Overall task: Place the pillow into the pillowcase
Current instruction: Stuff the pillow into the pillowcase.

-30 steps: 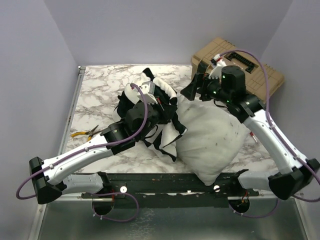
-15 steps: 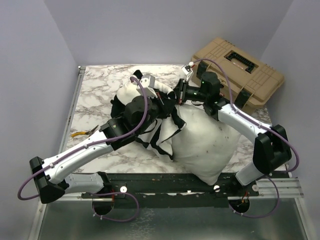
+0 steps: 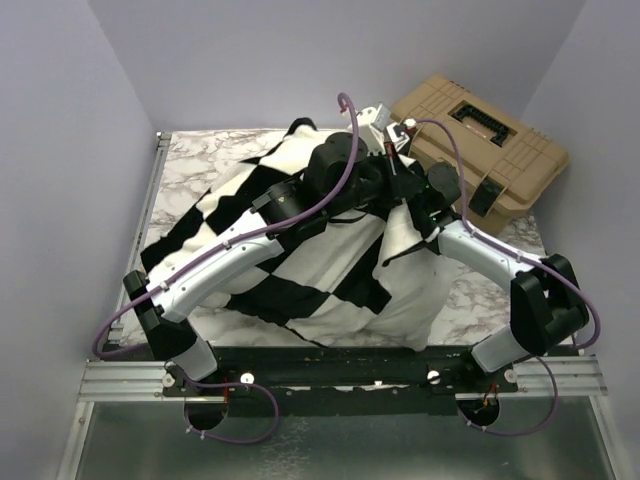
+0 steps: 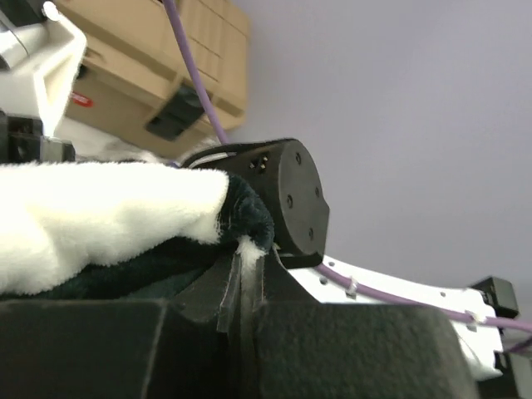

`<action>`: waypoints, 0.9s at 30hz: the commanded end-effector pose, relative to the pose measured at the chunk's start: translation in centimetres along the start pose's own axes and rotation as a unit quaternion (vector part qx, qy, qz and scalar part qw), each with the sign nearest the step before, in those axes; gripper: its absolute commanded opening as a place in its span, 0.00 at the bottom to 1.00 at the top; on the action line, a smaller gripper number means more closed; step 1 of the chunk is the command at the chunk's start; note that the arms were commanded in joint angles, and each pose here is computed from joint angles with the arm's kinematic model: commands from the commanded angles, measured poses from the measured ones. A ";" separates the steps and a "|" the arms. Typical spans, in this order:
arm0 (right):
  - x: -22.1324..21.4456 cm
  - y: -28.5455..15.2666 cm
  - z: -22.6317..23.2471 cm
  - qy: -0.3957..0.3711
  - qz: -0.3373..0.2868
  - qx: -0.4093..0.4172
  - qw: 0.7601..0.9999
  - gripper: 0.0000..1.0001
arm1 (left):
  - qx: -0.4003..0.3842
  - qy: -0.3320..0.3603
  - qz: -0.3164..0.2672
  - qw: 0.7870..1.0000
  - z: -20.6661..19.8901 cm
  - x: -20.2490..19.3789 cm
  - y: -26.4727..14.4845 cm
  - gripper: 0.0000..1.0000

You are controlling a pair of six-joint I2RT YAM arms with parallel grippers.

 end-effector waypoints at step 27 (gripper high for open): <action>11.1 -5.3 8.8 -0.350 -0.168 -0.308 0.869 0.00 | 0.020 0.090 -0.115 0.989 4.6 -3.7 -2.9 0.00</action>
Point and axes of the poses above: each gripper's point midway between its finger pads, its own y axis out along the fingers, its own z axis along the line the jaws close on, x = y × z, the point moved 7 cm from there along -y, back along the fingers, and after that the axes turned 11 degrees about -y, right-handed, at the moved point
